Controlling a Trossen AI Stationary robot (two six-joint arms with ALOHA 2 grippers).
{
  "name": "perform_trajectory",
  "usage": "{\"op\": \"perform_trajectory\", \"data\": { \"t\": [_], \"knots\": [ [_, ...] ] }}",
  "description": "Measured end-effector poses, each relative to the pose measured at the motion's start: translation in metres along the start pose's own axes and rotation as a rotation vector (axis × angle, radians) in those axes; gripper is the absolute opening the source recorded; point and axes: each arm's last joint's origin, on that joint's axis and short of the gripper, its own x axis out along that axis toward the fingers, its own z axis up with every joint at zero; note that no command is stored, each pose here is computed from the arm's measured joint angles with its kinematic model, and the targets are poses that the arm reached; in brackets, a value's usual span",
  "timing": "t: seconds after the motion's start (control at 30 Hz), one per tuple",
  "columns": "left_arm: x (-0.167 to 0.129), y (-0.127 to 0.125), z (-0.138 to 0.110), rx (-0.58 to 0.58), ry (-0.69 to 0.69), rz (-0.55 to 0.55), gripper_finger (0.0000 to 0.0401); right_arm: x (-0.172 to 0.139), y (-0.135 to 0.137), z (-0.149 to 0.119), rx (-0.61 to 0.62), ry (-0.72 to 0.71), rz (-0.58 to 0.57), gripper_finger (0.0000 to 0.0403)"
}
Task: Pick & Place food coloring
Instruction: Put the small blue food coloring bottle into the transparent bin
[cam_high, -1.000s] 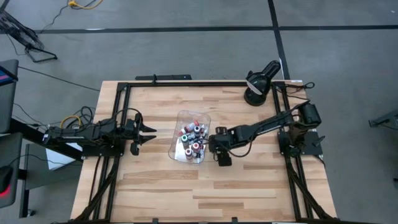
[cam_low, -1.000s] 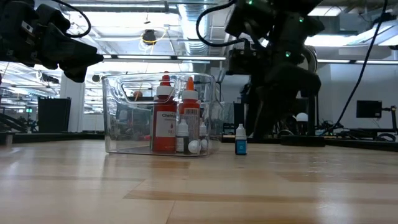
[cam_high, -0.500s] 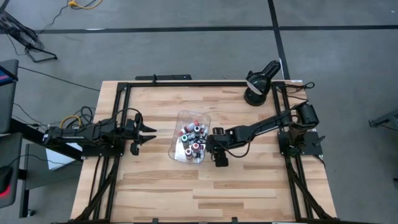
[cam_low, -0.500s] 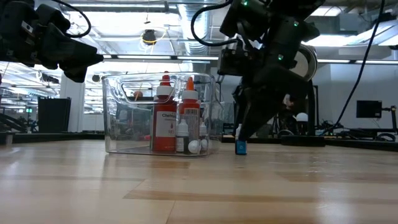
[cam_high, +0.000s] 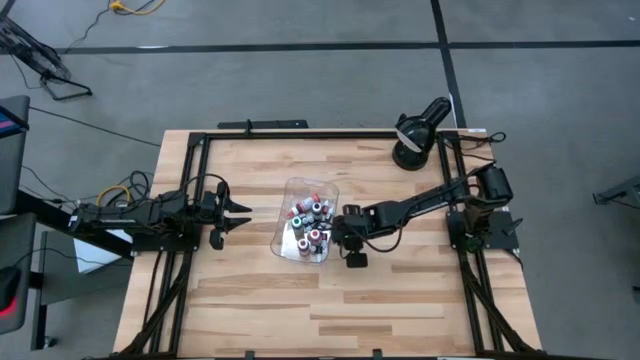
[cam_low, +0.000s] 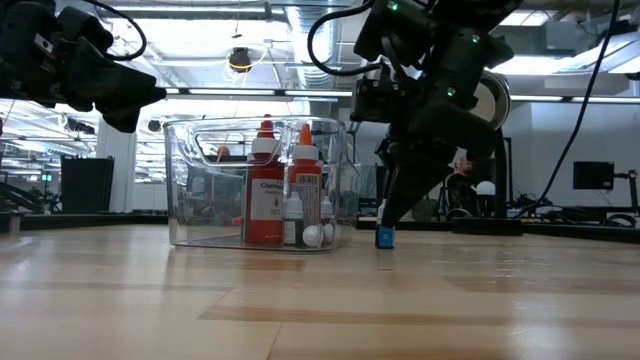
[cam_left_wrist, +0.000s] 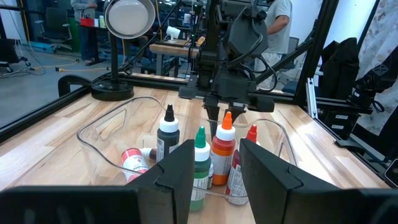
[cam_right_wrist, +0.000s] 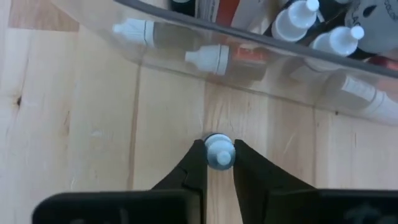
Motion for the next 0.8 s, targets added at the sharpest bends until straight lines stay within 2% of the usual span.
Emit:
{"op": "perform_trajectory", "data": {
  "t": [0.23, 0.33, 0.53, 0.8],
  "knots": [
    [0.000, 0.000, 0.000, 0.000, 0.000, 0.000, 0.0118, -0.007, -0.001, -0.005, 0.041, 0.051, 0.037, 0.0045],
    [0.000, 0.000, 0.000, 0.000, 0.000, 0.000, 0.0118, -0.016, -0.004, -0.007, 0.050, 0.066, 0.146, 0.0043],
    [0.000, 0.000, 0.000, 0.000, 0.001, 0.000, 0.0118, -0.045, -0.016, -0.007, 0.109, 0.022, 0.439, 0.0043],
    [0.000, 0.000, 0.000, 0.000, 0.000, 0.000, 0.0118, -0.084, -0.046, 0.010, 0.203, -0.252, 0.678, 0.0042]
  ]
}}
